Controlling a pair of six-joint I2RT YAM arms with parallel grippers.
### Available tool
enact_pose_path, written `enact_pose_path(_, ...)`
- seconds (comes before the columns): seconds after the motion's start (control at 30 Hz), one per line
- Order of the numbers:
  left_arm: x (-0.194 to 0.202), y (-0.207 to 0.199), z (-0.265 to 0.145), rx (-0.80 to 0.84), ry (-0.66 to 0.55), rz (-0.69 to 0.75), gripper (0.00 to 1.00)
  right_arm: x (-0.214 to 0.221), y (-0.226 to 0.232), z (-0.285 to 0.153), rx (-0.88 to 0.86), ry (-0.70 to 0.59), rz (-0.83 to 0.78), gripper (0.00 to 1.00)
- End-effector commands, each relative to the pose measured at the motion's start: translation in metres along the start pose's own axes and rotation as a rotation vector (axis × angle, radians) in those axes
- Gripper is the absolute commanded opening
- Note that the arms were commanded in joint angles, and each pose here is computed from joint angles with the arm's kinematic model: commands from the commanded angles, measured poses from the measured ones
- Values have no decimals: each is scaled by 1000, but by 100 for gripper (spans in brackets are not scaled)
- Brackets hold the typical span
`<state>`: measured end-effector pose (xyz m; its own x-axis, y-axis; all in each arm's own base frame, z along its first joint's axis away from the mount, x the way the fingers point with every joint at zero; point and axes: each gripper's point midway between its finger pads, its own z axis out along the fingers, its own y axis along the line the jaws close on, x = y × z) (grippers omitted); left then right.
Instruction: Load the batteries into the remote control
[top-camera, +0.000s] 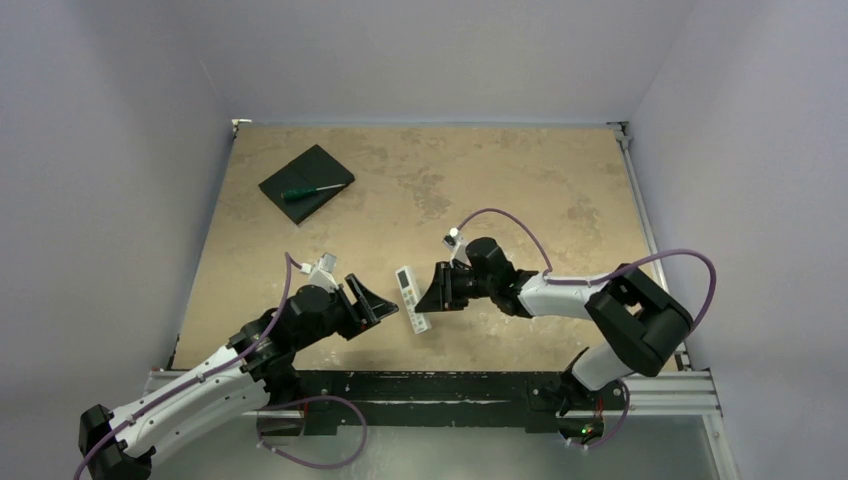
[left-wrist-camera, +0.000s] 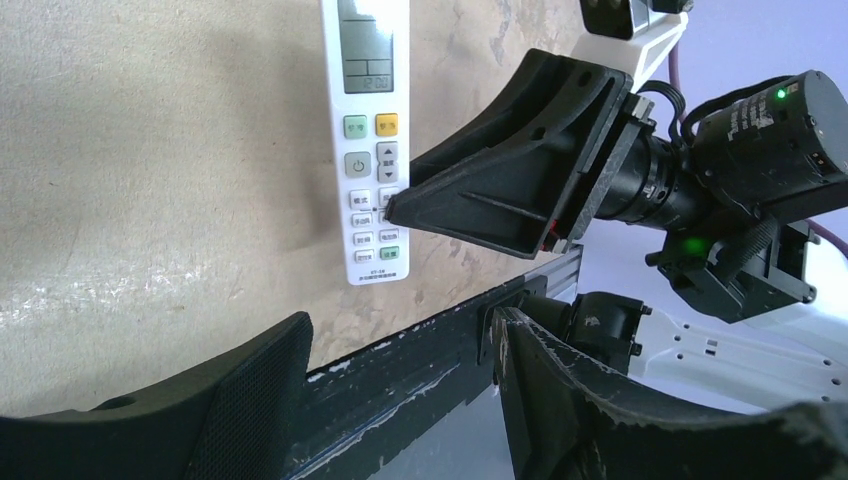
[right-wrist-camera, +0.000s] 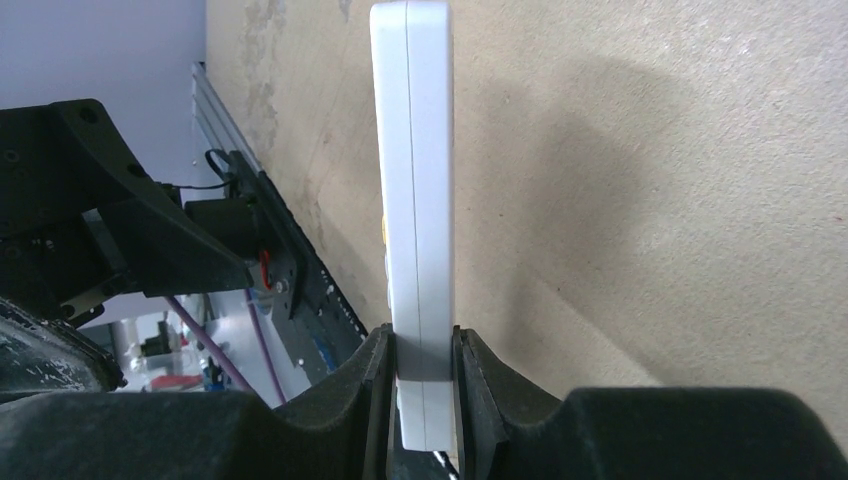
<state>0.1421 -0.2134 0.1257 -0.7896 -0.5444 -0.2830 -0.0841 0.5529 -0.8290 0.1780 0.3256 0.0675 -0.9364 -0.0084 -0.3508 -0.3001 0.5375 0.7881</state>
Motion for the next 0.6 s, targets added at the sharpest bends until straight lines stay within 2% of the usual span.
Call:
enact_pose_path(0.0, -3, -8, -2, 25, -8, 22, 65, -9, 19, 3, -106, -11, -13, 22)
enact_pose_path(0.23, -3, -8, -2, 25, -8, 25, 65, -5, 9, 14, -101, 14, 7, 26)
enact_pose_path(0.57, -4, -9, 0, 23, -8, 29, 65, -1, -4, 21, -80, 28, 21, 37)
